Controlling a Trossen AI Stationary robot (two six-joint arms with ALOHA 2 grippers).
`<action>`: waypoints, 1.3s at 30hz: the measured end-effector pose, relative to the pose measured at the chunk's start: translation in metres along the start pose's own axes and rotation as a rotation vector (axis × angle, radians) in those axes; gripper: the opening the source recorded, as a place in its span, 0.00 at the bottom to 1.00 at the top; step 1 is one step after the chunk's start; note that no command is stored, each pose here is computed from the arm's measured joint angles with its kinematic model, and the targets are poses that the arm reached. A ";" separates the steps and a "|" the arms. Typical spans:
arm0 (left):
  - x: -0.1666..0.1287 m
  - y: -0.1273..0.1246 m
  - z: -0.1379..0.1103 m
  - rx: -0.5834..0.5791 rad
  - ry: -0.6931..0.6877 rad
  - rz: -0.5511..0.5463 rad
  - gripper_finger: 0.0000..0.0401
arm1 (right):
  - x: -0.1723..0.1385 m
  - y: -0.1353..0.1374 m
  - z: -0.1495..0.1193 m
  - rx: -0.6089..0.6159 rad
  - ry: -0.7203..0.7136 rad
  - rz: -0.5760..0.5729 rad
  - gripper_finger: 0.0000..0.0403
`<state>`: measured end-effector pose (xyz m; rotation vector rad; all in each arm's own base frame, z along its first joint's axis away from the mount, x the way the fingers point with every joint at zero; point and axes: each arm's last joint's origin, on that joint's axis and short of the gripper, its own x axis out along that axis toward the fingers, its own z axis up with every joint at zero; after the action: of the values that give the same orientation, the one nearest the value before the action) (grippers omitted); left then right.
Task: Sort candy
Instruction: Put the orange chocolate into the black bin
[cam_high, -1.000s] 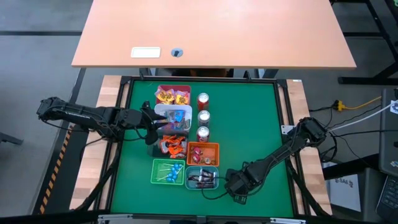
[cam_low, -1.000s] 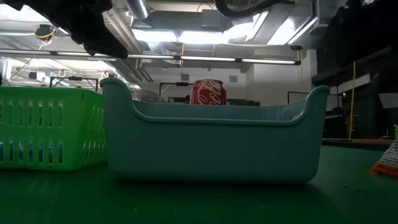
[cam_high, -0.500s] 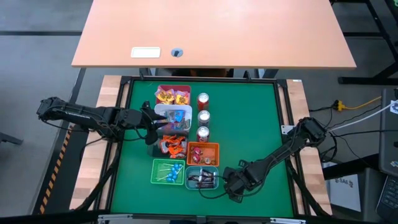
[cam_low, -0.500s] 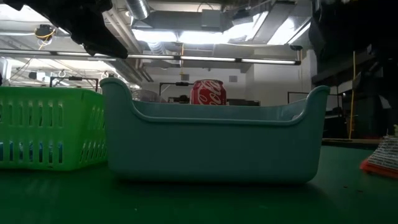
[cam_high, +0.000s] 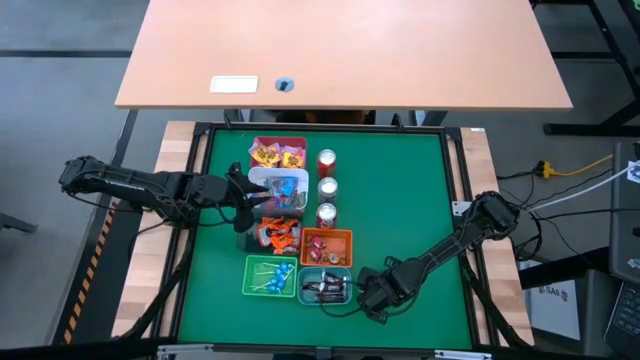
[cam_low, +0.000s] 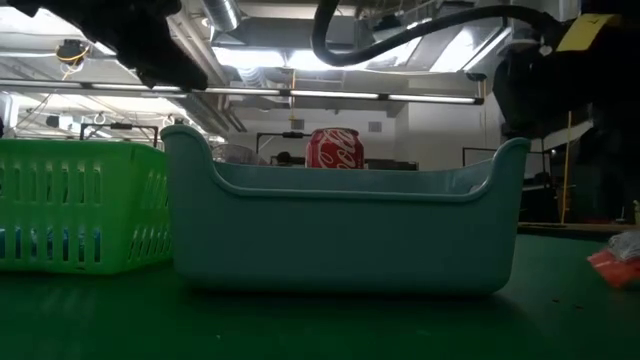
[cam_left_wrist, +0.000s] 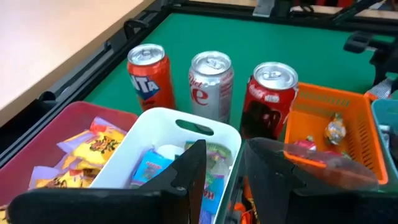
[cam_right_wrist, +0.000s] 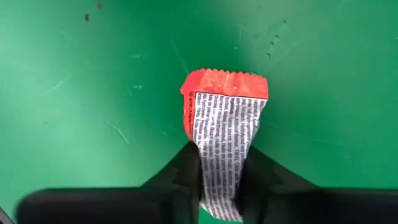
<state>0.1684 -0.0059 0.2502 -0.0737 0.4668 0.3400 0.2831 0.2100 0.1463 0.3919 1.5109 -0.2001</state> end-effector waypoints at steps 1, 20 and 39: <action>0.000 0.000 0.000 -0.002 -0.004 -0.003 0.25 | -0.001 0.000 0.000 0.000 0.002 -0.002 0.16; 0.004 -0.017 0.015 0.152 -0.135 -0.375 0.25 | -0.098 -0.008 0.079 -0.296 -0.228 -0.048 0.12; 0.011 -0.025 0.014 0.160 -0.130 -0.383 0.25 | -0.115 -0.053 0.202 -0.545 -0.724 0.060 0.07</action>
<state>0.1925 -0.0235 0.2577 0.0154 0.3402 -0.0689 0.4443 0.0735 0.2566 -0.0804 0.7864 0.1175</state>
